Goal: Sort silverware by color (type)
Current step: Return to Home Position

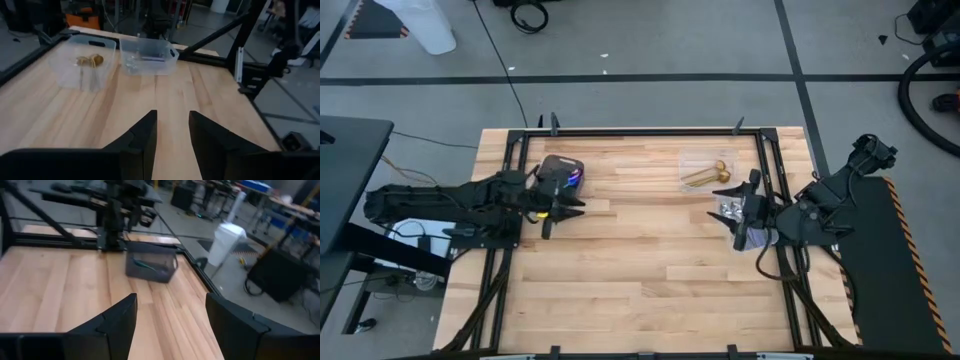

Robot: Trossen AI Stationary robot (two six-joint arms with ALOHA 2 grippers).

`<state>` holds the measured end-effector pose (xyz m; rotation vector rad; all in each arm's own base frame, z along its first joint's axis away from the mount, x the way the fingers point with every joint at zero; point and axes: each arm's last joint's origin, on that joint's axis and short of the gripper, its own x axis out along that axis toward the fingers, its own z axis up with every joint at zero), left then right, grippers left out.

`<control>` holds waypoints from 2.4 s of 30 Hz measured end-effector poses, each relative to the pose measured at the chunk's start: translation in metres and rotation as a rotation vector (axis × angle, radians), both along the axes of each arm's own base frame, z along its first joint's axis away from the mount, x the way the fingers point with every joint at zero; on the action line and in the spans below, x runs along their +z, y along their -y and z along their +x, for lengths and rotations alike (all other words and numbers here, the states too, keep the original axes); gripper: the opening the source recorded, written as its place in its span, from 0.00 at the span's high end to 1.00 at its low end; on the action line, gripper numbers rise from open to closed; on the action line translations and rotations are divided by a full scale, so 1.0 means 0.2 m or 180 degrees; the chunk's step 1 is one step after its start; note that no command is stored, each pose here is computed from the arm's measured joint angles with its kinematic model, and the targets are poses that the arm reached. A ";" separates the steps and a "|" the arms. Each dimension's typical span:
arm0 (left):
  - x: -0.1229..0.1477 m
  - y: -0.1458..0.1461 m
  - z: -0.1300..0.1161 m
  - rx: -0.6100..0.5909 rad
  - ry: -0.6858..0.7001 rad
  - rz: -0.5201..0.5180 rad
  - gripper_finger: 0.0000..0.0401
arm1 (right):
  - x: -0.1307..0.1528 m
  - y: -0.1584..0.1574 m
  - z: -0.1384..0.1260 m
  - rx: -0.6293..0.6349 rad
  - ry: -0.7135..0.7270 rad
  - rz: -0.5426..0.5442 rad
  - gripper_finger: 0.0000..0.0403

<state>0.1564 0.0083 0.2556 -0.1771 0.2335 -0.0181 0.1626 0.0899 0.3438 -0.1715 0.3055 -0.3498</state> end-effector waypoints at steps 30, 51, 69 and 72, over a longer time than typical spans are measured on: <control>-0.21 0.02 -0.30 0.0159 0.0682 -0.0253 0.70 | -0.03 0.08 -0.11 0.0685 0.0366 0.0381 0.39; -0.25 0.00 -0.31 0.0519 0.0564 -0.0007 0.70 | -0.27 0.32 -0.44 0.1345 0.1384 0.0701 0.39; -0.45 0.00 -0.27 0.1306 0.0329 0.0326 0.76 | -0.44 0.35 -0.50 0.1248 0.1836 0.0850 0.39; -0.45 0.01 -0.26 0.1298 0.0399 0.0433 0.79 | -0.47 0.34 -0.48 0.1330 0.1852 0.0921 0.39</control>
